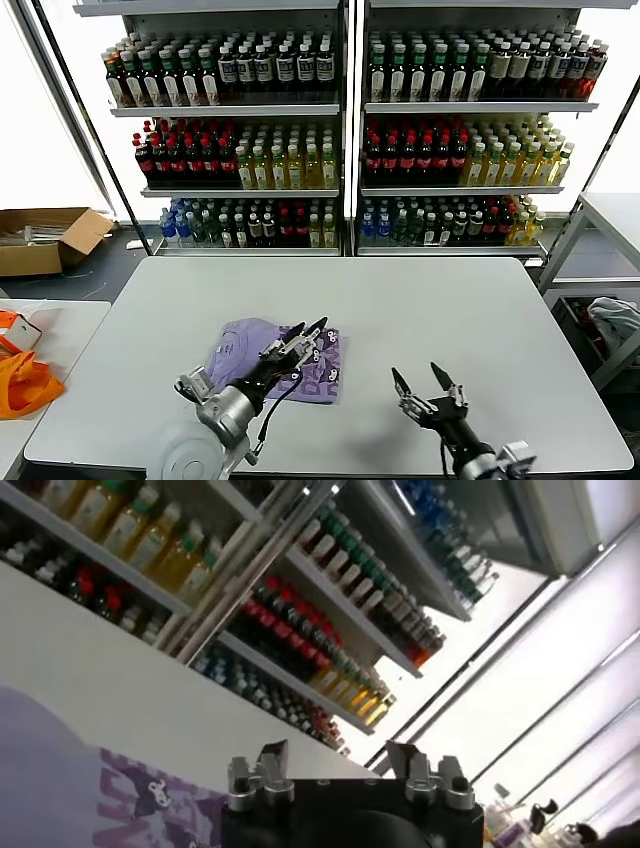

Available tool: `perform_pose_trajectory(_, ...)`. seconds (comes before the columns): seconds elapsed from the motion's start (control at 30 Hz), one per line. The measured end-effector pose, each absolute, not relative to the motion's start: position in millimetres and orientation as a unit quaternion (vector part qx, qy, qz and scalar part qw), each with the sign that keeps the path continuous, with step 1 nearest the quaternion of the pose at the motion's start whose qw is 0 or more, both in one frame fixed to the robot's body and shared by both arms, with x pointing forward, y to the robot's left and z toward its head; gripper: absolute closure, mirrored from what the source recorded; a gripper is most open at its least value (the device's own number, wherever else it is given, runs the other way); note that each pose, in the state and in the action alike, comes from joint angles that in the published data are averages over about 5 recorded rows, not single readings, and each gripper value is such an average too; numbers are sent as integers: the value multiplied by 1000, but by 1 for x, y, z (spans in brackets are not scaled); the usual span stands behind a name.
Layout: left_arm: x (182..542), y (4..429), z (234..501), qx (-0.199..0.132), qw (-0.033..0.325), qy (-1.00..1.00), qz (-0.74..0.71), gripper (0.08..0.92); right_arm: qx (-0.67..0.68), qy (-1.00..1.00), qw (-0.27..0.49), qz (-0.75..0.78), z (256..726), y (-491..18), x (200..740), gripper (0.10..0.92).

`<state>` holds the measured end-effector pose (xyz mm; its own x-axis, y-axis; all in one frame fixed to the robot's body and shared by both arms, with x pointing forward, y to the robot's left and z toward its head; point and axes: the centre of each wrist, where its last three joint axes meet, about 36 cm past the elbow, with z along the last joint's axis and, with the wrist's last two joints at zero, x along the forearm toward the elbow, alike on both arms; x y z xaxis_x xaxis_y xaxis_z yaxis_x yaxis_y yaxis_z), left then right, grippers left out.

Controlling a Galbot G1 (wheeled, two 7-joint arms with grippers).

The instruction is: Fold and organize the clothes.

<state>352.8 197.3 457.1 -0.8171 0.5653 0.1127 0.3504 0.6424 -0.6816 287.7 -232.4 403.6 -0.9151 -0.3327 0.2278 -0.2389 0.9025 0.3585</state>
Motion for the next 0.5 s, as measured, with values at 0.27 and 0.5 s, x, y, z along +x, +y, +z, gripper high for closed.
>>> perform_pose_trajectory(0.27,342,230,466,-241,123,-903,333,180,165,-941,224,-192,395,-178,336,200)
perform_pose_trajectory(0.5,332,243,473,-227,107,-908,335,177,180,-929,270,-179,396,-142,362,290)
